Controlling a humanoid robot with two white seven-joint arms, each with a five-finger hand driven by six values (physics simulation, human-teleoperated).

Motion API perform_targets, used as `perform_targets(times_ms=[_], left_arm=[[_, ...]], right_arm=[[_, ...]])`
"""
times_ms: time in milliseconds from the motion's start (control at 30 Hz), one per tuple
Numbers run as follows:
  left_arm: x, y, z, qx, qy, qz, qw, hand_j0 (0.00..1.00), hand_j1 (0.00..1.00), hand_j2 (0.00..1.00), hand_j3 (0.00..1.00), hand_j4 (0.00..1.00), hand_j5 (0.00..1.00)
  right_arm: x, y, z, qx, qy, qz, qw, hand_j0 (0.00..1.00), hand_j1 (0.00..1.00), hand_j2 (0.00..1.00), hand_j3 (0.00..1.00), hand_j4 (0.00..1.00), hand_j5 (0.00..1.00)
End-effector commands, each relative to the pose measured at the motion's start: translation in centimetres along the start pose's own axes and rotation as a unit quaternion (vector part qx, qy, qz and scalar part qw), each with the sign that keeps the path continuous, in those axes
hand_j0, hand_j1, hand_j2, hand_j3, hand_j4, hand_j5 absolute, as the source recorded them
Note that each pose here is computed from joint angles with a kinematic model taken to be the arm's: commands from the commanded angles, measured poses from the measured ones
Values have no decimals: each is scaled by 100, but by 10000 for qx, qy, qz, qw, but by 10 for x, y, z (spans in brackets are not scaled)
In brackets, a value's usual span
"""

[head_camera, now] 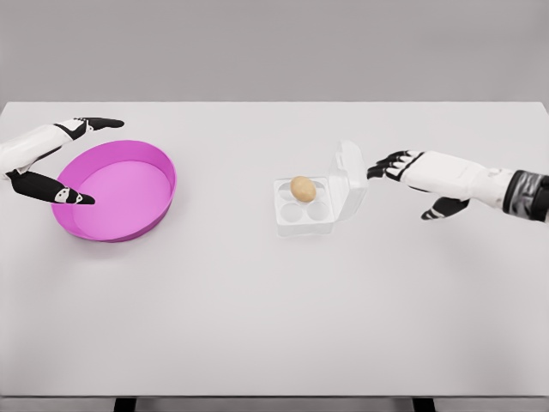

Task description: Pack egg into the box and close the box lid

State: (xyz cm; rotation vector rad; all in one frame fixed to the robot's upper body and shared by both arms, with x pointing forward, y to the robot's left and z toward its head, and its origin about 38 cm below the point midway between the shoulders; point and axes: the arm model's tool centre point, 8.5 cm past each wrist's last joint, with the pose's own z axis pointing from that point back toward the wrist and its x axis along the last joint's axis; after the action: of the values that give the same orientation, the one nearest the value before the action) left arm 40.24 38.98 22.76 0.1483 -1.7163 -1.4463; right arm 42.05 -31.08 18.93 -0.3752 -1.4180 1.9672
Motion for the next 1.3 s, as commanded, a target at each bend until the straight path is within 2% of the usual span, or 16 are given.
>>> perform_targets(times_ms=[0,200,400,667,833,933,1000,1067,1167,1267], left_arm=[[0,1,0,20,-3,27,10000,100,100,100,100,100,100],[0,0,0,11,2,27,10000,100,100,100,100,100,100],[0,0,0,19,-5,27,10000,100,100,100,100,100,100],[0,1,0,31,-1,32,10000,100,100,100,100,100,100],[0,4,2,87,7,18,10000,100,100,100,100,100,100],[-2,5,4,95,41,15,9999,100,100,100,100,100,100],[-4,9,7,170,83,32,9998,100,100,100,100,100,100],[-5,8,8,153,97,22,9998,100,100,100,100,100,100],[-5,7,7,140,99,20,9999,100,100,100,100,100,100],[-4,7,7,130,100,6,9999,100,100,100,100,100,100]], right_arm=[[7,-7,-1,-70,-91,95,9999,100,100,100,100,100,100],[14,-12,0,-106,-150,183,9997,100,100,100,100,100,100],[31,-22,-4,-213,-354,376,9984,100,100,100,100,100,100],[46,-12,-22,-144,-596,302,9977,100,100,100,100,100,100],[55,-13,-30,-170,-741,318,9966,100,100,100,100,100,100],[51,-18,-26,-216,-689,357,9967,100,100,100,100,100,100],[33,-39,0,-656,-377,347,9965,100,100,100,100,100,100],[21,-30,16,-733,-137,201,9970,100,100,100,100,100,100],[22,-21,18,-684,-128,124,9975,100,100,100,100,100,100],[21,-19,20,-650,-106,130,9977,100,100,100,100,100,100]])
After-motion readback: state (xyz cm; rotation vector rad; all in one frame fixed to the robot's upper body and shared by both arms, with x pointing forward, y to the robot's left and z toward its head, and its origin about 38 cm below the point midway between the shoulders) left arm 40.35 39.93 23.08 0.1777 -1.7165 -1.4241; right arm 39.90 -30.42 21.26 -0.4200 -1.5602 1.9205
